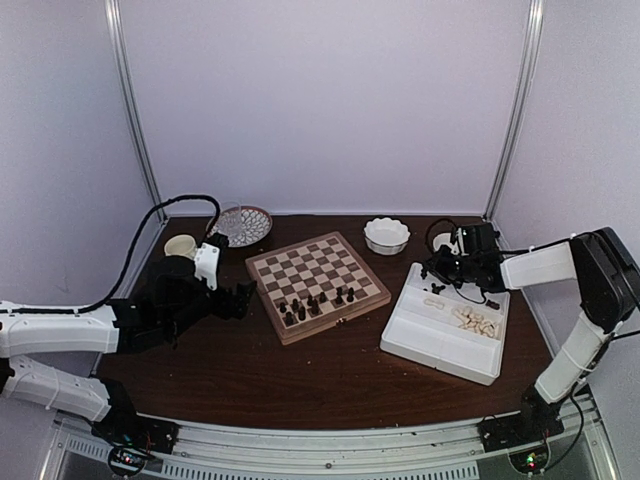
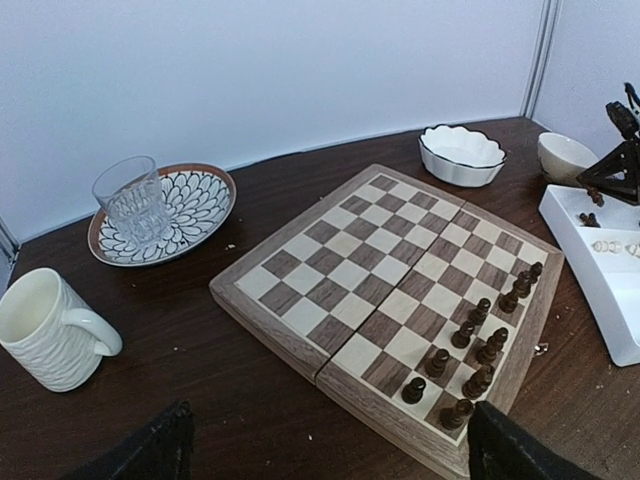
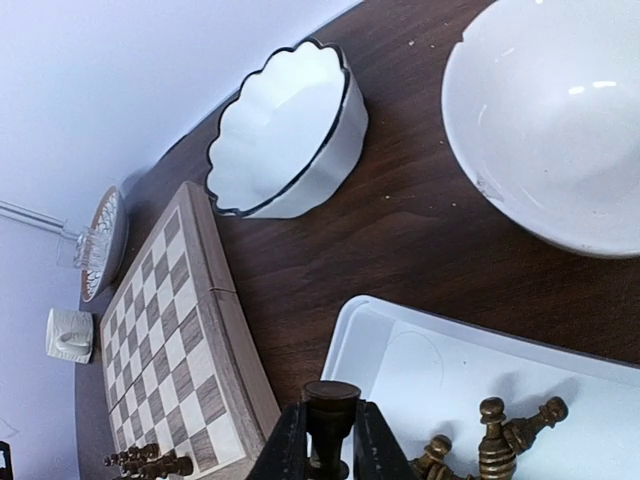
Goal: Set up the chess pieces on the board
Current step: Pick up the chess pile from the storage box, then place the queen at the center of the board.
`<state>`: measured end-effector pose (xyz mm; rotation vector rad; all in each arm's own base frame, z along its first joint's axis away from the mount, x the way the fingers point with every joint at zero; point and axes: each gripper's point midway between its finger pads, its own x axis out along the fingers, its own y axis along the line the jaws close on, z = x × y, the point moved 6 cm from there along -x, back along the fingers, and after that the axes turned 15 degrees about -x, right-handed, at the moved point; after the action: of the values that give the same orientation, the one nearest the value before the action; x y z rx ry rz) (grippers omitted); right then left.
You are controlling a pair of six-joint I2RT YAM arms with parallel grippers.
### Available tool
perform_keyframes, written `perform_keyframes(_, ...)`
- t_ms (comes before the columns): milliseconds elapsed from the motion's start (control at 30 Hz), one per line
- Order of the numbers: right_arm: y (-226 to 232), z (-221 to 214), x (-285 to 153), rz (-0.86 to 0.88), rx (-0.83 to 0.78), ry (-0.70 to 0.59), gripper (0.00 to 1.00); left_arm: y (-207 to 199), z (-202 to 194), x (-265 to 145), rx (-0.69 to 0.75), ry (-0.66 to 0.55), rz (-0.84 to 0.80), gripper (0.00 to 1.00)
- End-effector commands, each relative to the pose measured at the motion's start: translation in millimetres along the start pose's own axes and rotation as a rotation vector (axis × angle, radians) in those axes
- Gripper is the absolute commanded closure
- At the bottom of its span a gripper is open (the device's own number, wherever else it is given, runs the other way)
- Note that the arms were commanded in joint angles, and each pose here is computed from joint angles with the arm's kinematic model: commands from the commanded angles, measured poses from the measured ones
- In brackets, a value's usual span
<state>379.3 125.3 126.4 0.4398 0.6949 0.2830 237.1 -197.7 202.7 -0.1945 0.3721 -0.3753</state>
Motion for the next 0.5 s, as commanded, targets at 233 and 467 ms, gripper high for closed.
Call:
perform_keyframes(233,36,11,-25,0.231,-0.155,-0.103,0.84,-40,7,2,0.034,0.027,-0.287,0.08)
perform_keyframes(467,94,-2,-37,0.480,-0.371,-0.111,0.84,-58,1,4,0.056,0.086,-0.428,0.09)
